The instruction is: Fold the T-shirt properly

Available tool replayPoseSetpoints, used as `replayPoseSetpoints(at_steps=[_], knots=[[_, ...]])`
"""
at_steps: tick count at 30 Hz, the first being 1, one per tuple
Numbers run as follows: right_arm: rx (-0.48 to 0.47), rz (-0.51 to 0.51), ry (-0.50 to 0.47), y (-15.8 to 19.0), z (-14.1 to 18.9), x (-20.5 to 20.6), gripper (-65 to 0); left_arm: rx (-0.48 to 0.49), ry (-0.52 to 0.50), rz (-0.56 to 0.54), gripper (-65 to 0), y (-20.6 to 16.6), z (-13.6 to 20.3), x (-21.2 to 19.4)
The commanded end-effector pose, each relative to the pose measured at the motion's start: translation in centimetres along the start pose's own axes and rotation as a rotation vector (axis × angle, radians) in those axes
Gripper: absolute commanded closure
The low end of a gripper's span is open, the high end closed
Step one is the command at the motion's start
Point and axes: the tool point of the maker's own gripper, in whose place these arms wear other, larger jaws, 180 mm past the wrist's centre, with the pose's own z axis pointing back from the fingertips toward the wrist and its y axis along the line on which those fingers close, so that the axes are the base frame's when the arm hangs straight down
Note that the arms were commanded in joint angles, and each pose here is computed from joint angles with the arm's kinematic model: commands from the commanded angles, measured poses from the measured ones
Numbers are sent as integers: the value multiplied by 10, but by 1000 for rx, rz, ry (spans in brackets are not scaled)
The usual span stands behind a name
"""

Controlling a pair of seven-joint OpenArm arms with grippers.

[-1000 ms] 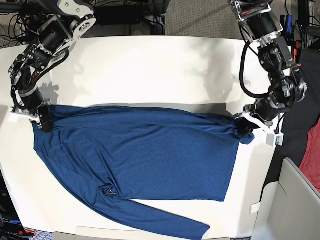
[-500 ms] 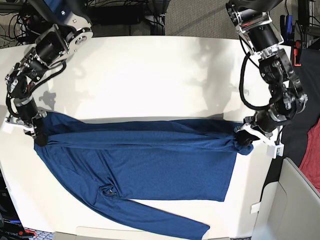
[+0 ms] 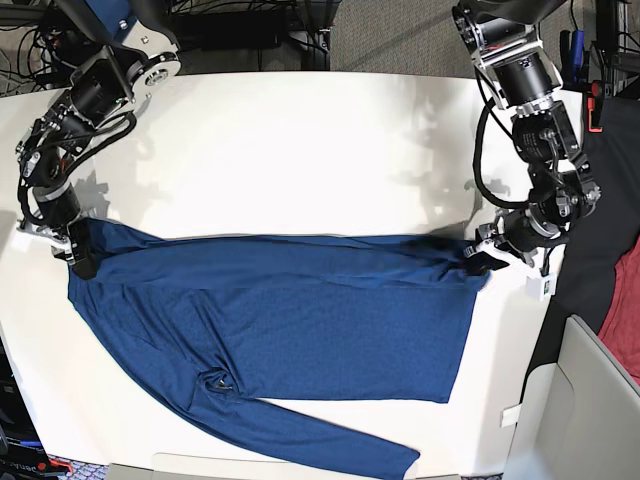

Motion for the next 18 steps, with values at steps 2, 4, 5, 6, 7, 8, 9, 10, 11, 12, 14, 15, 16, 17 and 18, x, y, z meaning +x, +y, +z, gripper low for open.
replayPoseSetpoints(at_steps=[2,4,5,6,7,8,9,10,11,12,14,15,16,17,18], knots=[[51,24,-35,18,-1,18,-271,-10,-62,-23,-196,-4,8,24],[41,41,3,15,4,21,-297,-2,-69,-40,-196,-2,12,27],[40,49,14,14,5,21,-296,4,-60,-40,-198,0,13,23],[40,65,9,15,9,26,-296,9,-50,-38,-201,3,14,18],[43,73,-3,15,14,29,-296,16,-48,-37,-206,7,15,17],[46,88,-19,16,20,34,-296,21,-47,-34,-209,9,16,15],[49,100,-31,16,26,38,-296,23,-51,-37,-211,9,18,17],[44,119,-42,15,33,42,-296,26,-53,-41,-211,10,20,16],[35,142,-55,14,40,49,-297,32,-40,-45,-211,11,22,9],[22,162,-60,11,46,53,-297,35,-37,-52,-211,11,24,6],[-2,206,-71,7,58,60,-298,38,-39,-70,-211,8,30,5],[-10,221,-74,6,63,60,-298,38,-36,-78,-211,6,31,5],[-11,234,-78,6,68,61,-298,37,-35,-84,-211,4,33,5],[-9,246,-85,7,74,61,-298,37,-27,-89,-211,4,34,5],[-10,254,-87,6,78,61,-298,36,-21,-89,-211,3,34,3]])
